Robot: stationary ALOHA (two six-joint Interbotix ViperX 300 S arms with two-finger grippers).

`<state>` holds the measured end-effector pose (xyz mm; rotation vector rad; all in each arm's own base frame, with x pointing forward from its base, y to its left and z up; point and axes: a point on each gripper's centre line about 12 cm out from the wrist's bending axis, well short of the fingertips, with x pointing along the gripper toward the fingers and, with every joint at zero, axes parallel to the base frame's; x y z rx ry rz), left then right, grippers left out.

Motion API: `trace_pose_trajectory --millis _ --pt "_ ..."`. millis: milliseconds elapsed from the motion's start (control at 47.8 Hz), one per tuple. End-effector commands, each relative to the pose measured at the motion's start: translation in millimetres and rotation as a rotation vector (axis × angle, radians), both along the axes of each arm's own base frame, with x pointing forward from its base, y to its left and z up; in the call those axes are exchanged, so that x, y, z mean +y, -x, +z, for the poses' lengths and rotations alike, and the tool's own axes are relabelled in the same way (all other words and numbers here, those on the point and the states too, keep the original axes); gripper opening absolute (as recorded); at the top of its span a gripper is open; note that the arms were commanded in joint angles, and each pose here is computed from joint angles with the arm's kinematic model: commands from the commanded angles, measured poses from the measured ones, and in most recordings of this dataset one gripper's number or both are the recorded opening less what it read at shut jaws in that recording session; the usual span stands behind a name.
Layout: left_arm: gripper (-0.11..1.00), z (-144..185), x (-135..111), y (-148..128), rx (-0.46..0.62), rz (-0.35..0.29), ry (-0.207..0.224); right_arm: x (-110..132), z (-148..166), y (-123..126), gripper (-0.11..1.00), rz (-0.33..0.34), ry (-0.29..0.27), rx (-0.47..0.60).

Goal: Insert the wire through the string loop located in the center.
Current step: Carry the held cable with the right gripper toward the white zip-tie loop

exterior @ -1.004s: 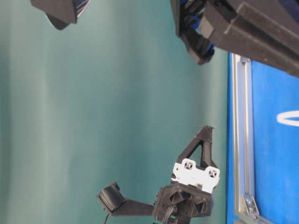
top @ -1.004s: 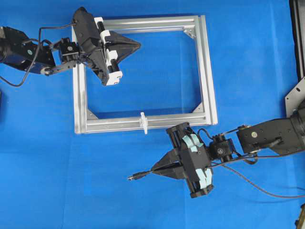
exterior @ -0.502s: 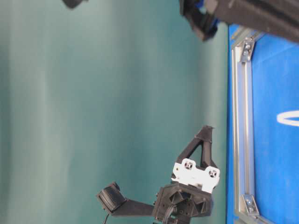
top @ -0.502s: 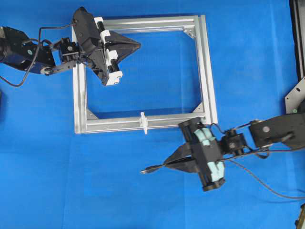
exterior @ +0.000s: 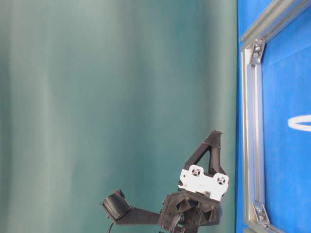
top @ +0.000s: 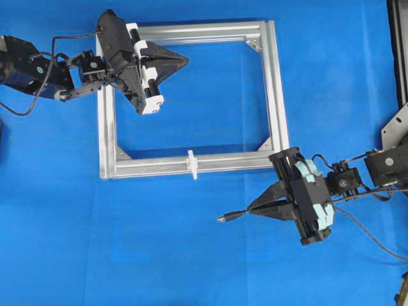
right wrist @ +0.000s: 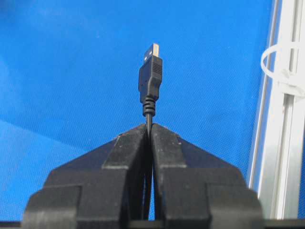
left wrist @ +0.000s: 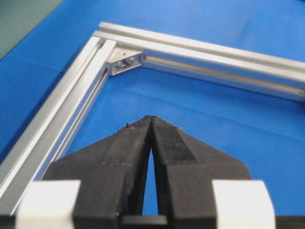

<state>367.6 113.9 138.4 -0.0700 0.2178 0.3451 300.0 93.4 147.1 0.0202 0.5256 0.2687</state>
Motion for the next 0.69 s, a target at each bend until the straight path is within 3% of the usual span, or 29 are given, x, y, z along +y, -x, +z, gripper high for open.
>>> trace_pose_trajectory --millis 0,230,669 --pt "0.00 17.9 1.6 -4.2 -0.052 -0.001 -0.018 -0.3 9.2 -2.5 -0.02 -0.004 -0.012 -0.035" --pt "0.00 17.4 1.5 -3.8 -0.051 -0.001 -0.017 -12.5 8.8 -5.6 -0.02 -0.043 -0.010 -0.034" --pt "0.00 17.4 1.5 -3.8 -0.052 0.000 -0.014 -66.7 6.0 -12.6 -0.02 -0.217 -0.004 -0.023"
